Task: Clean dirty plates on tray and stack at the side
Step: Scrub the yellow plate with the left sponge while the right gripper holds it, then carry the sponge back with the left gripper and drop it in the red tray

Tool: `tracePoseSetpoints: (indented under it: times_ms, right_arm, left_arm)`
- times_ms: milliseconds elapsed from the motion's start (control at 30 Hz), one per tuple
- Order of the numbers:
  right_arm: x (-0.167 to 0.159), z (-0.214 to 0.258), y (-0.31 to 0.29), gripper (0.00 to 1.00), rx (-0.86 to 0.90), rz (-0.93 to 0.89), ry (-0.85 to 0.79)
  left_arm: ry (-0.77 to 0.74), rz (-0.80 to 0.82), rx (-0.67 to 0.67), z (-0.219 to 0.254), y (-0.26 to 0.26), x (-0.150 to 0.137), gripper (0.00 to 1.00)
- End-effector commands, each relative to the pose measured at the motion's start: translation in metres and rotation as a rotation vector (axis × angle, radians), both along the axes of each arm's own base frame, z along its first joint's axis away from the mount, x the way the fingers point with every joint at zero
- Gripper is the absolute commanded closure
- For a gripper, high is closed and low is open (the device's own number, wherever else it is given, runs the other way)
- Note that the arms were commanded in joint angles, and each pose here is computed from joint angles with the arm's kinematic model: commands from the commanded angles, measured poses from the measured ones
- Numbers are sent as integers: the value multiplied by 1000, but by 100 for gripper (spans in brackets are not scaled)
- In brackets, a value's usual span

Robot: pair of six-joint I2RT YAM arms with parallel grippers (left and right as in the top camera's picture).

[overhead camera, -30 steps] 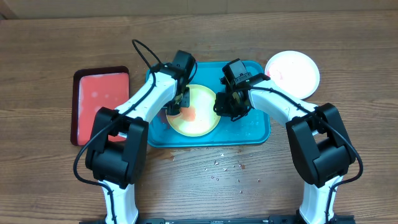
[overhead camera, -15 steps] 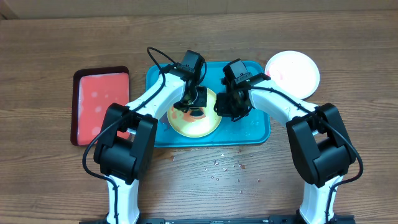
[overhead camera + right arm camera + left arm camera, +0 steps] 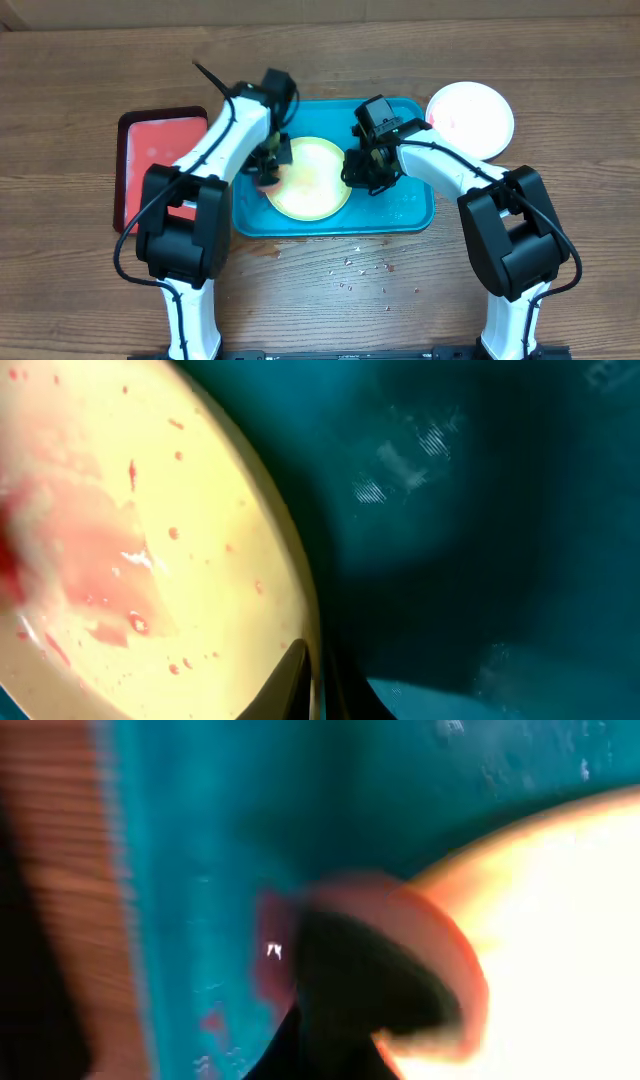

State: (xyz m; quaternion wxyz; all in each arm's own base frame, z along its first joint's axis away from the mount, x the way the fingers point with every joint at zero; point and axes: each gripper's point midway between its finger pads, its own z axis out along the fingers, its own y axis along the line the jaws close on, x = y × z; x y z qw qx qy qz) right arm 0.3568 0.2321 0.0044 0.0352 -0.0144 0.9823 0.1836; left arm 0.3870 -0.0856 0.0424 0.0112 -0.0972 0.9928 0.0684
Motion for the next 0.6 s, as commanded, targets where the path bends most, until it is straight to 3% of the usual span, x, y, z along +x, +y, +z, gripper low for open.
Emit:
tracePoseSetpoints:
  times_ms: [0, 133, 267, 567]
  right_arm:
    - [-1, -20, -18, 92, -81, -30, 25]
    - [-1, -20, -18, 92, -81, -29, 25]
    - [-2, -20, -19, 92, -82, -28, 28]
    - [-1, -21, -21, 92, -99, -30, 19]
  left_arm:
    - [-81, 72, 15, 33, 16, 21, 96]
    - [-126, 94, -41, 63, 17, 25, 96]
    - [-151, 154, 8, 80, 51, 22, 96]
    - [-59, 395, 77, 63, 156, 0, 96]
